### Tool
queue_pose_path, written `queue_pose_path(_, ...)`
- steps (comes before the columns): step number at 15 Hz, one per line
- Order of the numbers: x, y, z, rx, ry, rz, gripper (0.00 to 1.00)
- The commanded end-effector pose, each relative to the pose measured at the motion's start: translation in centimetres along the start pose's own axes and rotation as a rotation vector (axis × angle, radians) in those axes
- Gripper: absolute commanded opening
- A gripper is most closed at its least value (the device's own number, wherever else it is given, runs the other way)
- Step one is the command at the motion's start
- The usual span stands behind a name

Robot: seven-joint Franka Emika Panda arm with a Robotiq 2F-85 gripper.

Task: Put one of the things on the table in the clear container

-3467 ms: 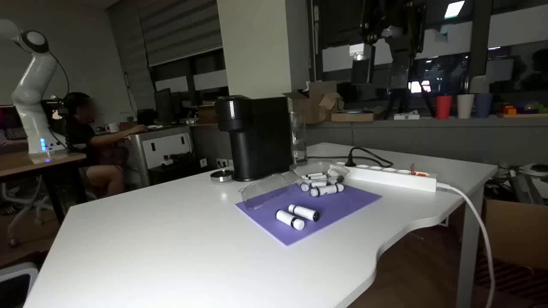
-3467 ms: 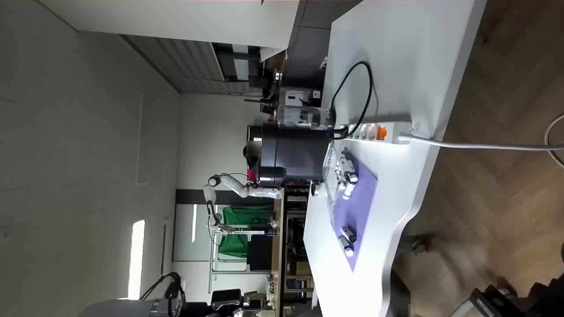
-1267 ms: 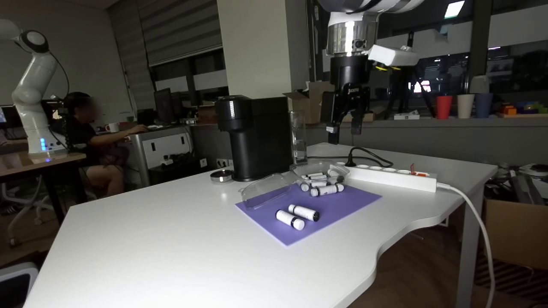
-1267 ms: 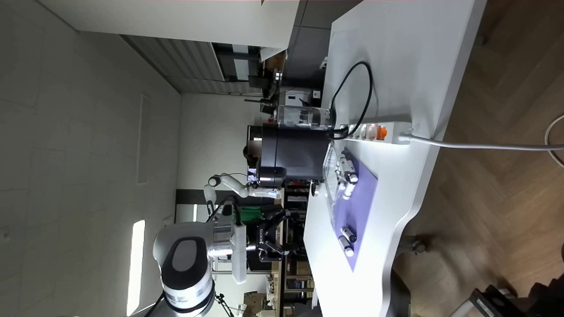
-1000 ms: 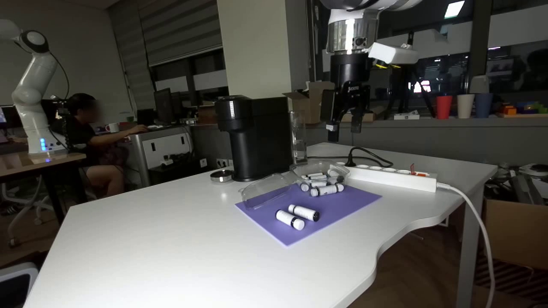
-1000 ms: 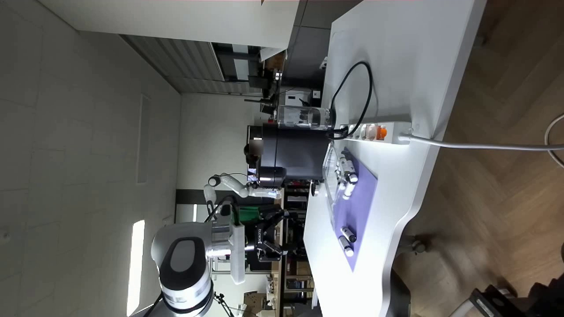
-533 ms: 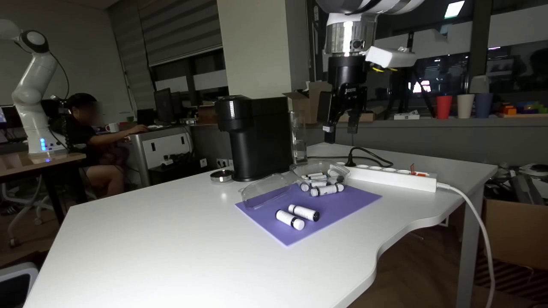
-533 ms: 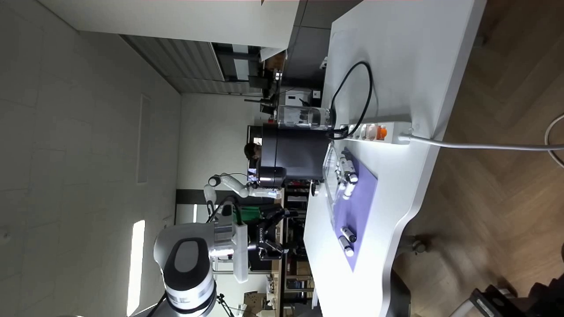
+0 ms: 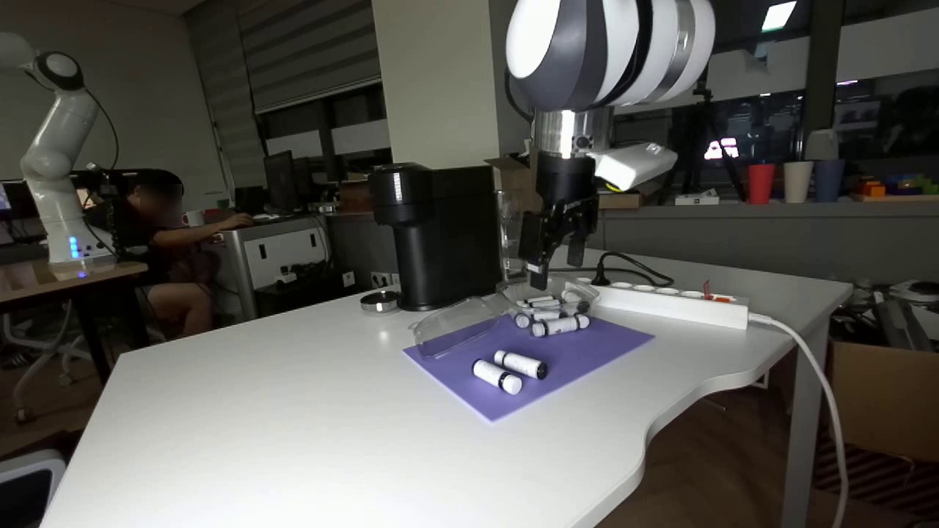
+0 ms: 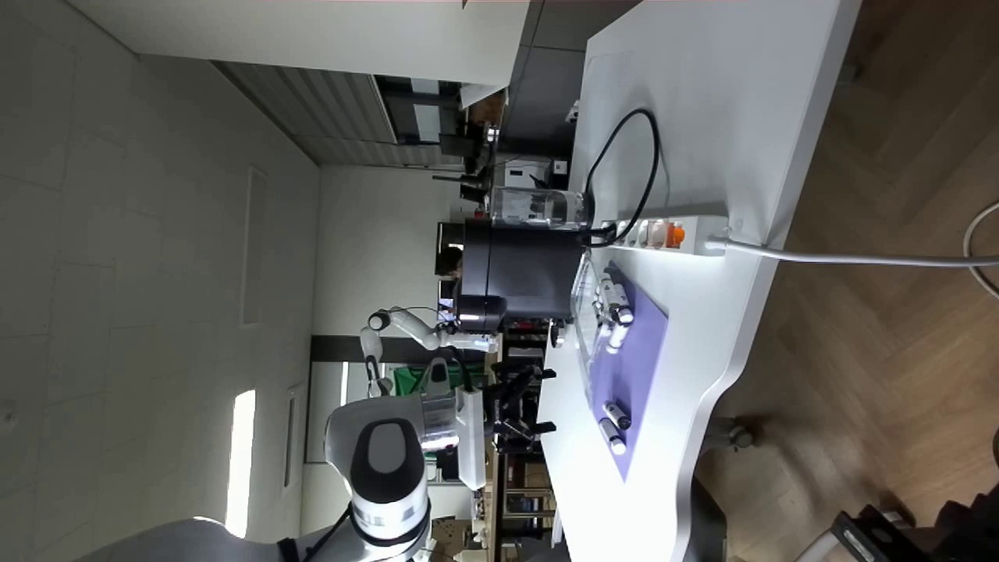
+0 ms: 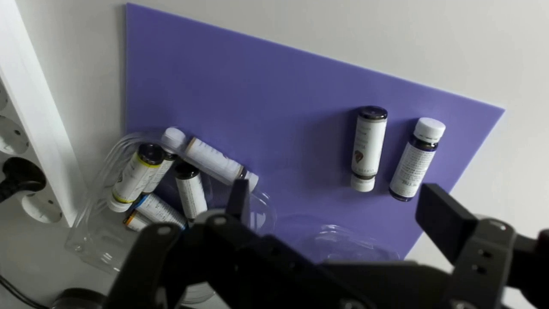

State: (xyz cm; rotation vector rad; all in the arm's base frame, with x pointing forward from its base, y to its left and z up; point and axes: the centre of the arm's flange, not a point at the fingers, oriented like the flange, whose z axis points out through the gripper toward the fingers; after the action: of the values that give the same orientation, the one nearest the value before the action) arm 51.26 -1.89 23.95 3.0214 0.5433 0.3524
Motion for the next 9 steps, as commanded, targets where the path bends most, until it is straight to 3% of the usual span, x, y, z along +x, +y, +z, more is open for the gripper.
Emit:
queue_pose_path(1,2.3,0.2,3.8,-0.012,0.003,-0.049,1.0)
queue_pose_path(9,3.6,-0.7,9.0,0.004,-0.016,-0.139,1.0)
